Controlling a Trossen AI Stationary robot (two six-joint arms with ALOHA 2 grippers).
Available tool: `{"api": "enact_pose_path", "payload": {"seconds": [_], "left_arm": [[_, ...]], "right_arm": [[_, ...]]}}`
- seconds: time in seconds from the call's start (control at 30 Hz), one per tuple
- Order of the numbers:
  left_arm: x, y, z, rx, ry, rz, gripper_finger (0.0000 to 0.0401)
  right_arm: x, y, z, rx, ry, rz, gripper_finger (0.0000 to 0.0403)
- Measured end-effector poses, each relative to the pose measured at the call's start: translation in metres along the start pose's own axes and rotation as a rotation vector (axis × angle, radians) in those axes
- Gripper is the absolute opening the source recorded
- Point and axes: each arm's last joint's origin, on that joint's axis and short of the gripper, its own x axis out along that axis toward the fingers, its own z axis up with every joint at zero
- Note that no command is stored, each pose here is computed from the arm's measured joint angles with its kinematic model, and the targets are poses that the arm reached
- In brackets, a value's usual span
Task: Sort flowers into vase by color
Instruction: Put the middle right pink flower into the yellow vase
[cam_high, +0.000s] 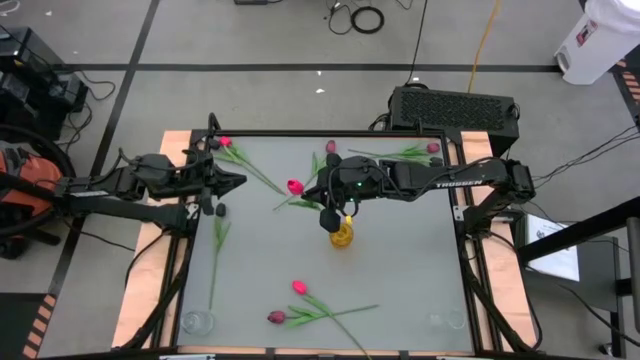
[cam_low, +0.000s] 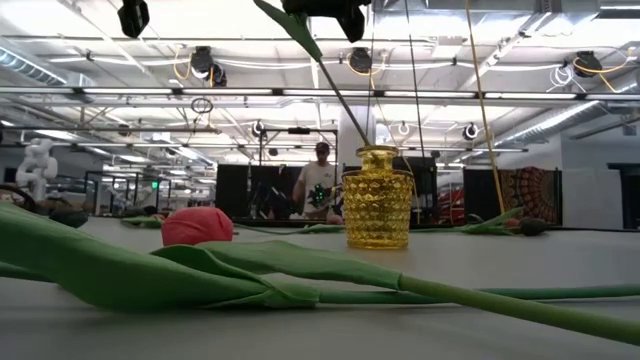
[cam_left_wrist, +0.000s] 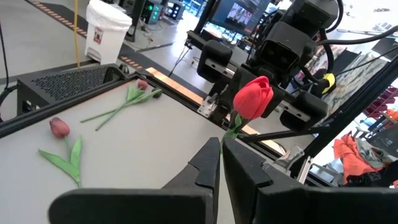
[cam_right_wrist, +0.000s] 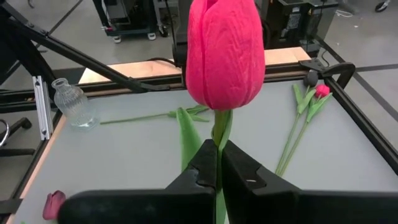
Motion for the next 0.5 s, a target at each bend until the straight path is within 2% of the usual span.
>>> {"api": "enact_pose_path", "payload": {"seconds": [0.5], "left_arm": [[0.0,0.0,0.0,0.0,0.0,0.0,0.0026]], "right_arm": [[-0.0002,0.0014,0.0053,-0.005,-0.052,0.032,0.0]]}}
